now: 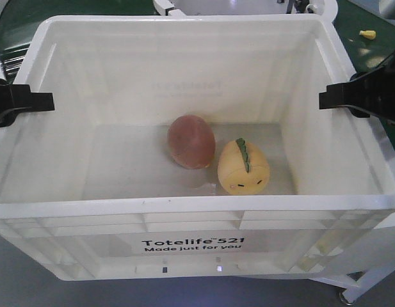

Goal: Place moving items into box and shelve
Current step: 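Hold the tote by both rims while the base drives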

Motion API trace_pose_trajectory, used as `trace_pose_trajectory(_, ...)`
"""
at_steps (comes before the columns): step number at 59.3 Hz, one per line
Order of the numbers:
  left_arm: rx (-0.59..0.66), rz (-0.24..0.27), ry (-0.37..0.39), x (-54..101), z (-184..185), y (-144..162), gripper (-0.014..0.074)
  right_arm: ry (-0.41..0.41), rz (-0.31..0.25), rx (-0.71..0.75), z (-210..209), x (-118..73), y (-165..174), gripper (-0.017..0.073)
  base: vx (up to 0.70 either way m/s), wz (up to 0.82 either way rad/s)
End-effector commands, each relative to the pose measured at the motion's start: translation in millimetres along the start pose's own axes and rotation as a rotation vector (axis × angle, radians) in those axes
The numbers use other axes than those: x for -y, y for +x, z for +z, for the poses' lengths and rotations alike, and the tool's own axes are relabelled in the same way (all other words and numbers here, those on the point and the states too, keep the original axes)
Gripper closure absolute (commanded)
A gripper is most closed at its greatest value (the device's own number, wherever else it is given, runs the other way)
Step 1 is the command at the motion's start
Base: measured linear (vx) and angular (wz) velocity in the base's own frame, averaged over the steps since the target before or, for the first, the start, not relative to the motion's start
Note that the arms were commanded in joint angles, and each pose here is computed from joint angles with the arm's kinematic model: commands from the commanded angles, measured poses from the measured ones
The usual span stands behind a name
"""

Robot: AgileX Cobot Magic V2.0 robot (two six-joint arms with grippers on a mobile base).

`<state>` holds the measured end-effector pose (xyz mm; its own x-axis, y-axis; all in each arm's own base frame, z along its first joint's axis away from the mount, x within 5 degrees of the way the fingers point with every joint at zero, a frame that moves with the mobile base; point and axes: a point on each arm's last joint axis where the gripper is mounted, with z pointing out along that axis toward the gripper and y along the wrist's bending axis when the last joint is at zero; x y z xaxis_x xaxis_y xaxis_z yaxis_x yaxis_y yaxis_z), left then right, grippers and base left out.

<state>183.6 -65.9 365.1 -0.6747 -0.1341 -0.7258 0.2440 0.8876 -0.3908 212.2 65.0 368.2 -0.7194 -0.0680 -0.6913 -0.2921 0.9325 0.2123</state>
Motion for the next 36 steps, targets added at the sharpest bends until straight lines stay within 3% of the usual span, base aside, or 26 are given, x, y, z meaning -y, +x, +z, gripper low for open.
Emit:
trace_pose_trajectory(1,0.19,-0.04,0.082,14.2,-17.6,-21.0,0.0597,-0.042,0.012,0.187,-19.6,-8.0,-19.4,0.0564,-0.21,0.27)
trace_pose_trajectory(36,0.188,-0.04,0.083,14.3,-17.7,-20.7,0.0597,-0.042,0.012,0.186,-19.6,-8.0,-19.3,0.0564,-0.21,0.4)
